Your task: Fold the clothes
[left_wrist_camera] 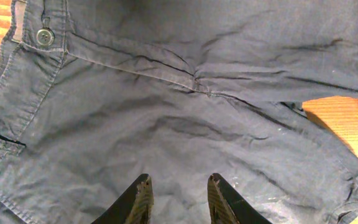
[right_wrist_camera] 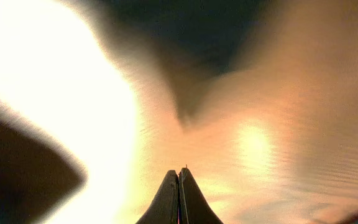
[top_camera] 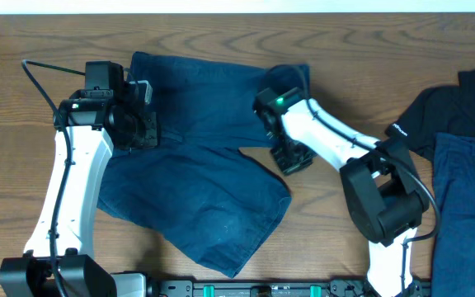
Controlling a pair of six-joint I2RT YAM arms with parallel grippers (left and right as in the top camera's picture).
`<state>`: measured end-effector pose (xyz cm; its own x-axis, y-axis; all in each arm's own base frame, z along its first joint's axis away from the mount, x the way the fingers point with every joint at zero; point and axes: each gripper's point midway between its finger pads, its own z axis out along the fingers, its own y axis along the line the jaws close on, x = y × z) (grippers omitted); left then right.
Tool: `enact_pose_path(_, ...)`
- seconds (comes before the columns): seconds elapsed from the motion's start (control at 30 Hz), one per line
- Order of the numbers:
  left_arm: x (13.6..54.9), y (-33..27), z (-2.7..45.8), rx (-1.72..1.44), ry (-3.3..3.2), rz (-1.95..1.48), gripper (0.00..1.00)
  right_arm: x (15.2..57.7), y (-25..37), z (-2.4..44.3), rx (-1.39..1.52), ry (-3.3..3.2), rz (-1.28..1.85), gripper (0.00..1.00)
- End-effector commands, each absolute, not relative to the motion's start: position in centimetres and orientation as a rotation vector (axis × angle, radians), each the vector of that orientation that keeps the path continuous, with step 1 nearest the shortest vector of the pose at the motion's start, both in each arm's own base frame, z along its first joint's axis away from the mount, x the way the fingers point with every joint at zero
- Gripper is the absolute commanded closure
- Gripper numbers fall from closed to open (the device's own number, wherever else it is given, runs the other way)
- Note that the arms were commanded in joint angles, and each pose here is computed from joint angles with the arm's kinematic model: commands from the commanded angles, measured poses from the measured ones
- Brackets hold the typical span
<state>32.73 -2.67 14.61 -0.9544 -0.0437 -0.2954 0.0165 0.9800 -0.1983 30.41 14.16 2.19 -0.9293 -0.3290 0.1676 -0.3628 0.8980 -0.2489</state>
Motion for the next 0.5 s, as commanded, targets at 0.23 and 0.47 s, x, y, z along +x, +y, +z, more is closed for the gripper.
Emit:
enact_pose_path(0.23, 31.4, -2.6, 14.0, -0.022, 2.884, -0.280, 0.57, 28.4, 15.0, 3.5, 0.606, -2.774, -0.176, 0.59)
enact_pose_path(0.47, 30.5, -2.6, 13.8, -0.028, 2.921, -0.283, 0.50, 23.6, 21.7, 6.5, 0.749, -2.512, -0.776, 0.44)
